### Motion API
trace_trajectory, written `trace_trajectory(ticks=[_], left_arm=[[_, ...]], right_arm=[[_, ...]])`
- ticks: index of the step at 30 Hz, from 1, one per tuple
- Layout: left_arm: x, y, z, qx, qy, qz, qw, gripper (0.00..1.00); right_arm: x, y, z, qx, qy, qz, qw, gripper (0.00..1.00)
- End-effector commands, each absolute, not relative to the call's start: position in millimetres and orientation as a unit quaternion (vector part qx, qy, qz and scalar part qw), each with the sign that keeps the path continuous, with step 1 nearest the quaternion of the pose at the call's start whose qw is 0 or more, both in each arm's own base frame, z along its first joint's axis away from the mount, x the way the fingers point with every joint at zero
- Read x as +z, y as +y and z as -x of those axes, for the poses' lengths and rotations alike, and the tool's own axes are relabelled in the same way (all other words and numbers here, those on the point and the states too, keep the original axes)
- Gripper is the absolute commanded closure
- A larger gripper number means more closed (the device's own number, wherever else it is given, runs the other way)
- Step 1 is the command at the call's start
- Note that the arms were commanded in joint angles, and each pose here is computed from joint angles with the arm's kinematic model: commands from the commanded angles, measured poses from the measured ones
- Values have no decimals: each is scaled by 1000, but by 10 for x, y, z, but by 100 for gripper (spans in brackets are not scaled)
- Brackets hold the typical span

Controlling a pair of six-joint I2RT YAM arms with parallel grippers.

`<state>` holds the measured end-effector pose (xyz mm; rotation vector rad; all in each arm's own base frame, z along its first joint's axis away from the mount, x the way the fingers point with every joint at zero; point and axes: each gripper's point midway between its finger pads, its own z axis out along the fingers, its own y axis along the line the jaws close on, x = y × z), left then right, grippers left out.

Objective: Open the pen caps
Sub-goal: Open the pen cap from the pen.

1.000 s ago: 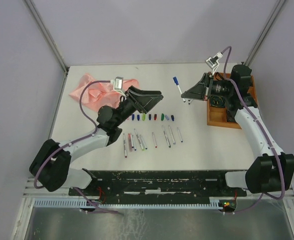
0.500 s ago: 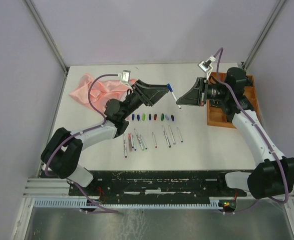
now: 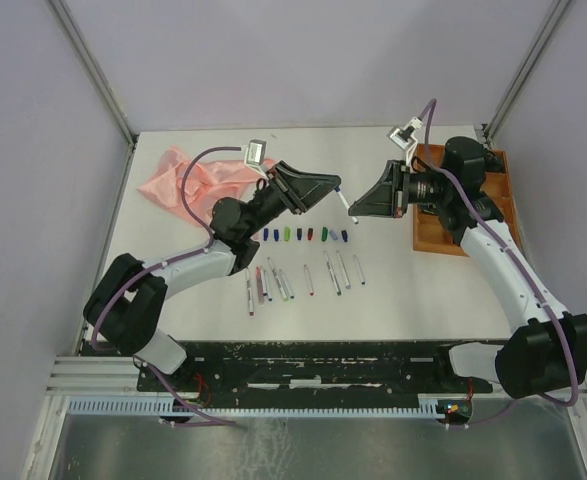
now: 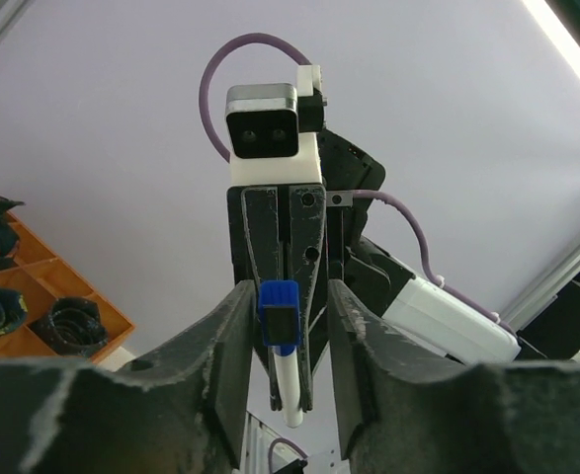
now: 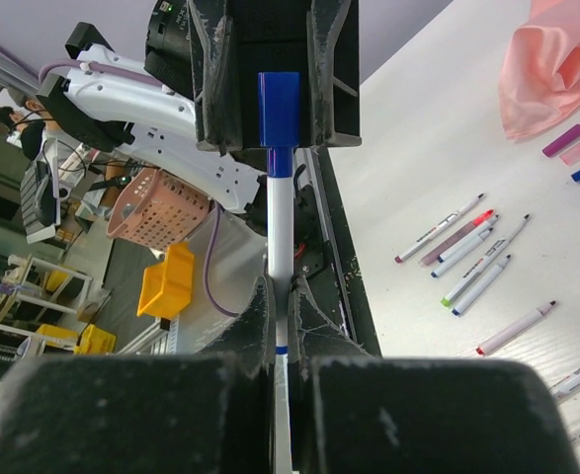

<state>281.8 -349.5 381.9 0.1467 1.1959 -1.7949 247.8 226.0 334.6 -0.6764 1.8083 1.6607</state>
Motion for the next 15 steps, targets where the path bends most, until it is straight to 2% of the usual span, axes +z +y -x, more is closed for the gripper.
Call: trace_trajectory(ticks=[1,5,8,11,12,15], left_arm=[[4064,-3492,-2675,-759,454,-76,460,61],[4033,-3503,-2646,-760,457,-79,455,71],[4010,-3504,-2624,-761,459,-82,451,75],[3983,-3501,-2610,-761,460,-84,450,90],[3967,-3502,-2606,-760,461,-86,450,96],[3923,-3504,-2586,-756,465,-88,452,97]], right_arm=[[3388,2267,-2459,618,669,276,308,100],[3366,2264,-2462,614,671,277,309,100],[3349,2262,-2467,611,673,278,311,100],[3332,2255,-2461,607,672,285,316,100],[3316,2253,-2458,603,672,288,319,93],[3300,2234,-2439,589,672,298,335,68]])
